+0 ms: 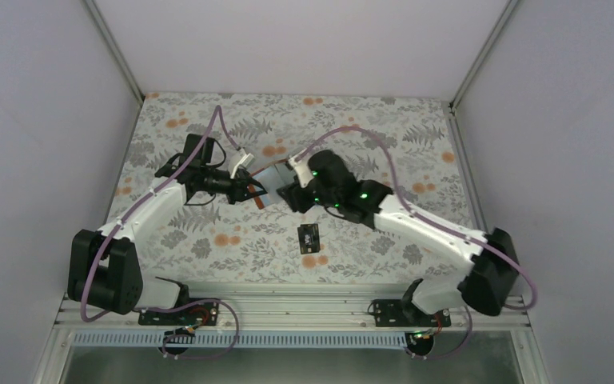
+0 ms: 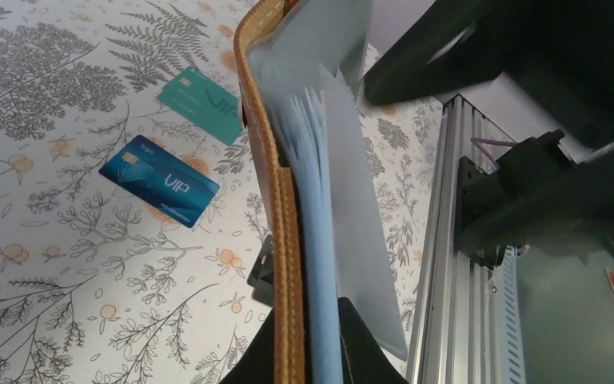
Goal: Take the credit cards out of the card holder
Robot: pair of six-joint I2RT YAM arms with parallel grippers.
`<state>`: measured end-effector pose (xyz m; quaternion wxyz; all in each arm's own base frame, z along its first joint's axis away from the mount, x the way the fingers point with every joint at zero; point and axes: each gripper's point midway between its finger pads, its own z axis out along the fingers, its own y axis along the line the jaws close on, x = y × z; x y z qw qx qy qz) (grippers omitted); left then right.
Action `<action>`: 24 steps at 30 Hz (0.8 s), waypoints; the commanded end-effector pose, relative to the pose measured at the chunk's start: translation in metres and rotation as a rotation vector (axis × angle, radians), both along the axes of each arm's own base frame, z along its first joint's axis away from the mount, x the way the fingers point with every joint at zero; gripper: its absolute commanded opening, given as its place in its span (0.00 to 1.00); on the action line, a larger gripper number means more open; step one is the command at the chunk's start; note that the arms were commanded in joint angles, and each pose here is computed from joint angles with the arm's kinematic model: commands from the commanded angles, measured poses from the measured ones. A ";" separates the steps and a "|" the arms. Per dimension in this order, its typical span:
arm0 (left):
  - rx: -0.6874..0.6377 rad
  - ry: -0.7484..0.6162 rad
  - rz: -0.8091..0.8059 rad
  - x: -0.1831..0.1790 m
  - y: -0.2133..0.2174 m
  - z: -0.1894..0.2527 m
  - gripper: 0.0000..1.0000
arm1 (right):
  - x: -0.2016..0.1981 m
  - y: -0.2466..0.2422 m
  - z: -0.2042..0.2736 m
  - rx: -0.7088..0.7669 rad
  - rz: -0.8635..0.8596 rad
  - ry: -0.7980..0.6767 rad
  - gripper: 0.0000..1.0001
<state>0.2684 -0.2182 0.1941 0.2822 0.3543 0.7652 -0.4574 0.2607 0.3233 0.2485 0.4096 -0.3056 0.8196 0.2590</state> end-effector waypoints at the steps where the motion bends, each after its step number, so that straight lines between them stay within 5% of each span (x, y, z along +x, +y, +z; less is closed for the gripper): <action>1: -0.043 -0.013 -0.034 -0.004 -0.002 0.007 0.02 | 0.002 0.023 -0.019 -0.086 0.021 -0.038 0.66; 3: -0.048 -0.011 -0.043 -0.006 -0.003 0.007 0.03 | 0.005 0.031 -0.027 -0.096 0.027 -0.054 0.77; 6: -0.070 -0.003 -0.066 -0.011 -0.004 0.009 0.02 | 0.025 0.026 -0.038 -0.144 -0.082 -0.069 0.80; 9: -0.094 -0.002 -0.093 -0.016 -0.006 0.013 0.02 | 0.036 0.021 -0.038 -0.155 -0.165 -0.076 0.75; 14: -0.107 0.000 -0.107 -0.019 -0.006 0.014 0.03 | 0.044 0.004 -0.037 -0.141 -0.240 -0.066 0.51; 24: -0.076 -0.005 -0.074 -0.014 -0.004 0.011 0.03 | 0.081 -0.114 -0.063 -0.219 -0.596 0.063 0.59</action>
